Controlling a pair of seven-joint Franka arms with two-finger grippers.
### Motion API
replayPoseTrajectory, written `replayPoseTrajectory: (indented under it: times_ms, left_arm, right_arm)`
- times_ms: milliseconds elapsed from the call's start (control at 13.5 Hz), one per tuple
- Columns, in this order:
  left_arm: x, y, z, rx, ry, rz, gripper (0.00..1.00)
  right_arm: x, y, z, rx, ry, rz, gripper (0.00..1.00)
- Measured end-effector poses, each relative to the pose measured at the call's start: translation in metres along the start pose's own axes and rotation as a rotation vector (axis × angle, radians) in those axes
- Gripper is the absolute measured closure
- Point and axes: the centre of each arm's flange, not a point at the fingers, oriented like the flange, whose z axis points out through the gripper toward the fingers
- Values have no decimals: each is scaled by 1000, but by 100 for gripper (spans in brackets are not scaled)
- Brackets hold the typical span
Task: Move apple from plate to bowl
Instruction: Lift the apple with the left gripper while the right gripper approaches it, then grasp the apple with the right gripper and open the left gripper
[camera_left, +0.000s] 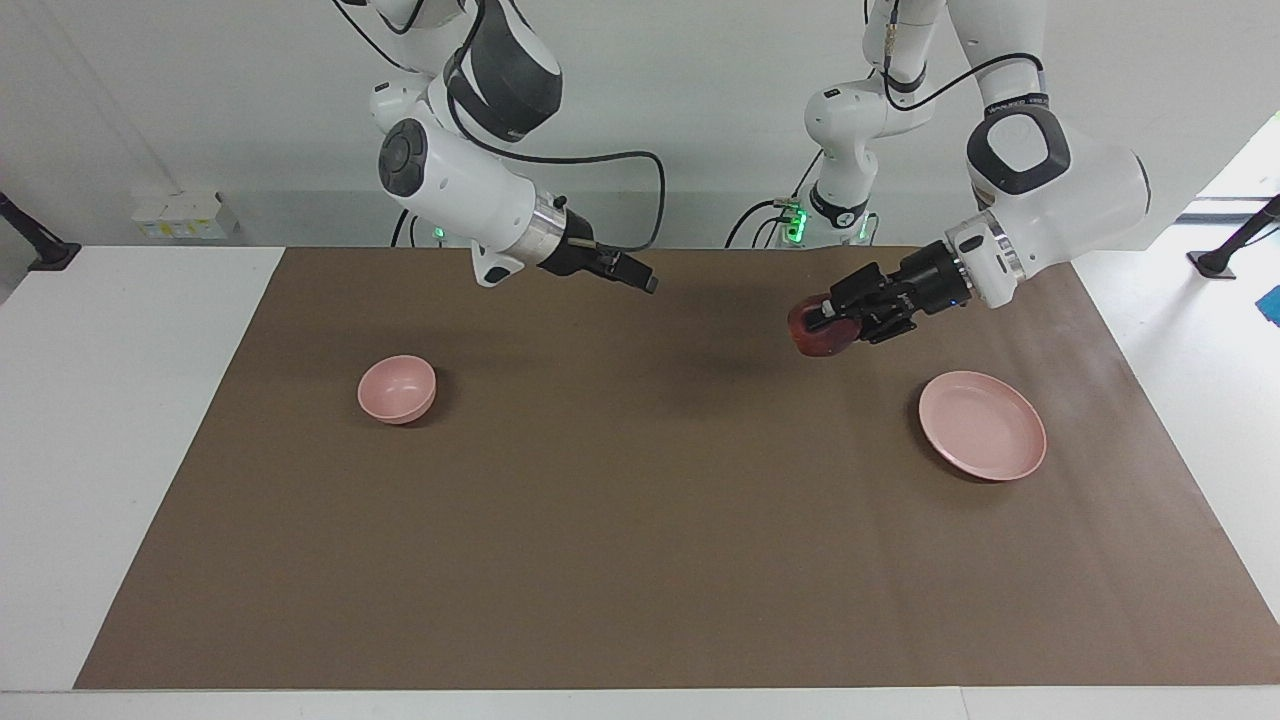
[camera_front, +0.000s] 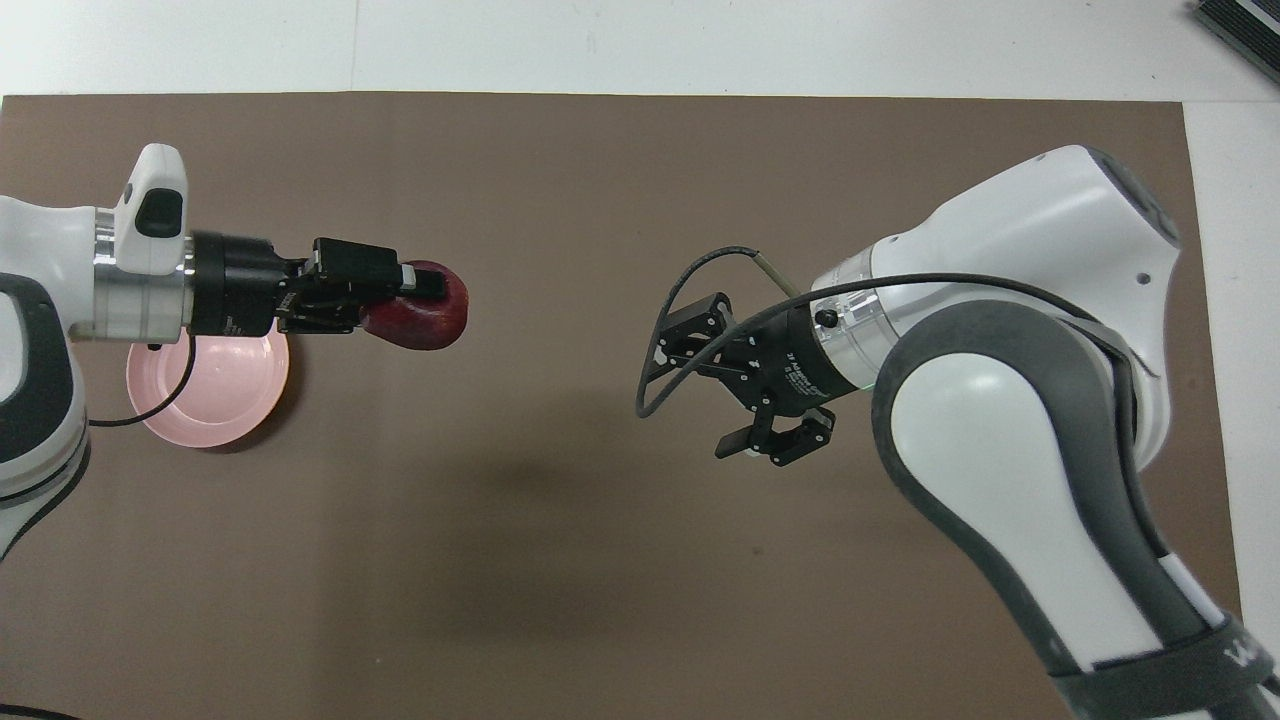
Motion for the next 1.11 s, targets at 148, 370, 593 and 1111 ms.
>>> replayPoseTrajectory:
  times_ms: [148,370,593,1111]
  left_arm:
    - [-1,5,2,-40,-1,-12,30]
    - [-2,9,6,-91,-5,-26,30]
    - [-15,13,14,-150,-37,-7,30]
    - [-53,15,26,-153,-105,12,30]
  right_arm:
    - [-13,-9,7,43,-50,117,0]
    - [-21,-17,9,94,-104,283,0]
    - [-45,-37,26,166,-95,470,0]
    - [-32,-39,16,227,-90,711,0]
